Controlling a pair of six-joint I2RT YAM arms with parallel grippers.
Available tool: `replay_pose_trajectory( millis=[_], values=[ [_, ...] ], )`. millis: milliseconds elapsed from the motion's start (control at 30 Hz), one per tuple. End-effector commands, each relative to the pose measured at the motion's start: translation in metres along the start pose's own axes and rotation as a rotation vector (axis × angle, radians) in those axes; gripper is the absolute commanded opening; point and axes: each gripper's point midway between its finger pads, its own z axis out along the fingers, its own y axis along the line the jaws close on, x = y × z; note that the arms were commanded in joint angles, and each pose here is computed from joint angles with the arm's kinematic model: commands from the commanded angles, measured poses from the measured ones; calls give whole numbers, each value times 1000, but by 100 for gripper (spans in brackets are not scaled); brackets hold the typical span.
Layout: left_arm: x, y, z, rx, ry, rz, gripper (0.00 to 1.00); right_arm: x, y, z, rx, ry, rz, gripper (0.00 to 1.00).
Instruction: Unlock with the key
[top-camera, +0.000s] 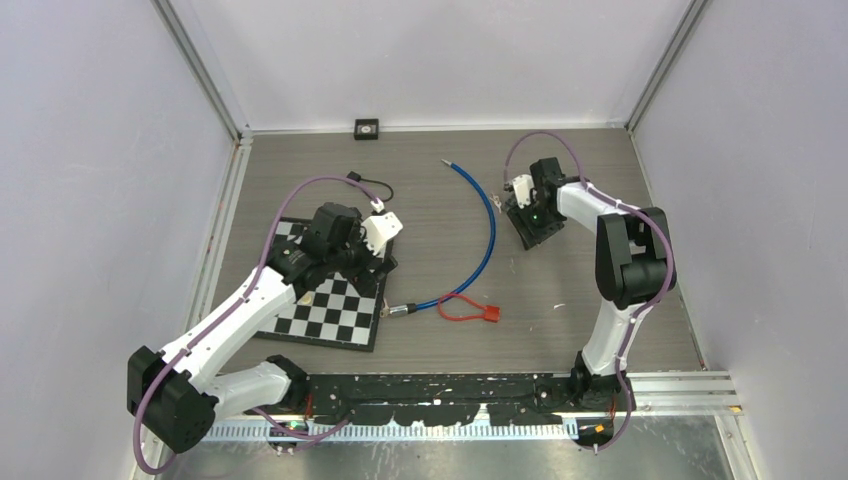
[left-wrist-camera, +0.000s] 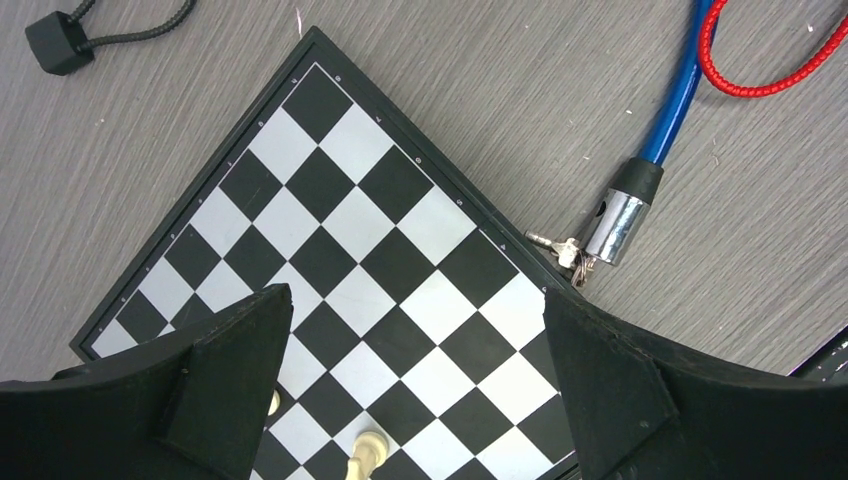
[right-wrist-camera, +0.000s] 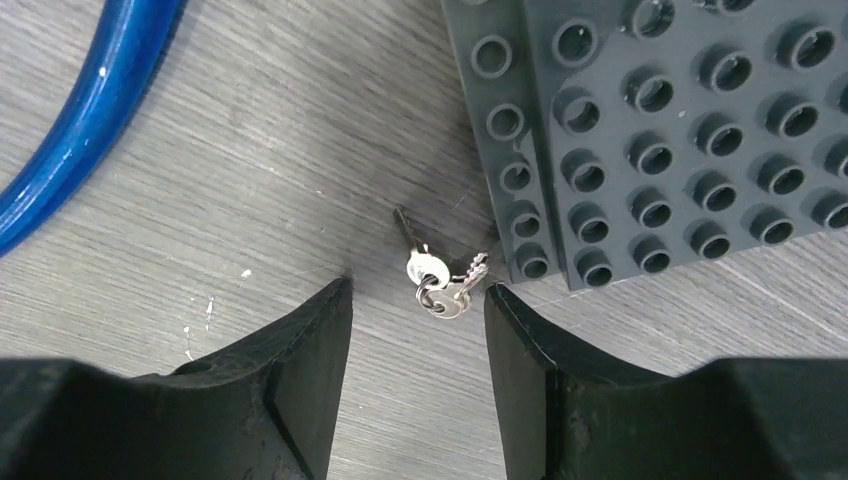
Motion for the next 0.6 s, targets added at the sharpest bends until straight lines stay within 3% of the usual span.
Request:
replay_pose_trajectory(
  millis=[0,333,567],
  values=[
    [-19,4,-6,-9,-79,0,99,-12,-12,6,17,-30,23,54],
    [-20,3,-6,-5,-84,3,99,2,-7,11,-14,2,30,30],
    [-28,3,1,27,-83,29,99,2,1,-13,-39,-35,3,1]
  ],
)
